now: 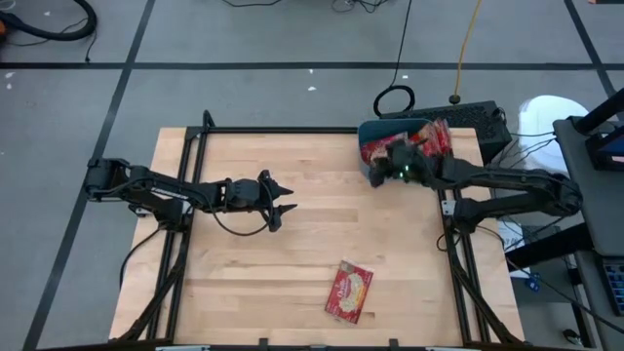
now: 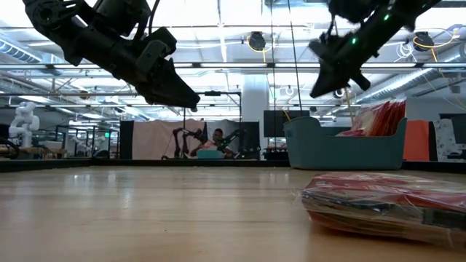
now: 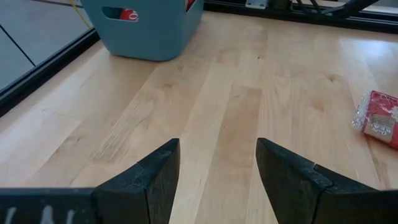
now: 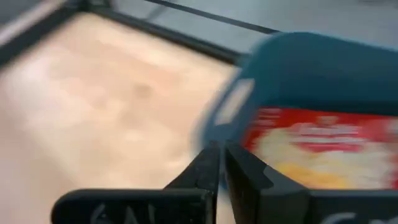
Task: Sort popcorn bags into baskets
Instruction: Put the popcorn bag into the blue bin
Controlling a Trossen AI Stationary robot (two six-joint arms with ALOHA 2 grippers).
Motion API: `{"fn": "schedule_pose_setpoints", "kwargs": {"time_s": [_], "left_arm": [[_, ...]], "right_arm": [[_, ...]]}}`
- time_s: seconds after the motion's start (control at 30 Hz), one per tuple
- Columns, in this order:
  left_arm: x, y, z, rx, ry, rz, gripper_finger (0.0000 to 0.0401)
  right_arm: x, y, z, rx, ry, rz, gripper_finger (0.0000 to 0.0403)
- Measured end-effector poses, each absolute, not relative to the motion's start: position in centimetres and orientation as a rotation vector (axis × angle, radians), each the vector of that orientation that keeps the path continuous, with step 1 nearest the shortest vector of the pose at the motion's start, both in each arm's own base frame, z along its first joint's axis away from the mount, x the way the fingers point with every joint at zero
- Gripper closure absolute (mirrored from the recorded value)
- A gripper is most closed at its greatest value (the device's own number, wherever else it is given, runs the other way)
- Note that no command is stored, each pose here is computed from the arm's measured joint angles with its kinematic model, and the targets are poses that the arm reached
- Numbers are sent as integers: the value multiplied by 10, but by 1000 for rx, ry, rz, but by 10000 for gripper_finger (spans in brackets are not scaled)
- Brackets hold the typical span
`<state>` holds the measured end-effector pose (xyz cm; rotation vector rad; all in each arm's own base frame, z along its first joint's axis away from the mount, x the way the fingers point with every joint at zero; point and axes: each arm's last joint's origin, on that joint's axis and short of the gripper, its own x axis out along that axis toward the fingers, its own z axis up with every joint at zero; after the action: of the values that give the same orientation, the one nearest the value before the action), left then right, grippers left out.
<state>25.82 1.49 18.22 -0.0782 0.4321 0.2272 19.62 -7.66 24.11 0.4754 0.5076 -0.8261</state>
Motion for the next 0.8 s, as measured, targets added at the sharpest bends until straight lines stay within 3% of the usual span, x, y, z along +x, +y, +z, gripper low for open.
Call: {"fn": "schedule_pose_setpoints", "kwargs": {"time_s": [0.33,0.53,0.8], "left_arm": [[258,11,182,-108,430,218,187],[259,-13,183,-122,424,68,187],[253,-66,189,-94,366,-96,187]], "right_arm": [[217,11,232,455,601,-472,385],[226,56,214,410,680,-323,382],[243,91,185,371,762,-148,308]]}}
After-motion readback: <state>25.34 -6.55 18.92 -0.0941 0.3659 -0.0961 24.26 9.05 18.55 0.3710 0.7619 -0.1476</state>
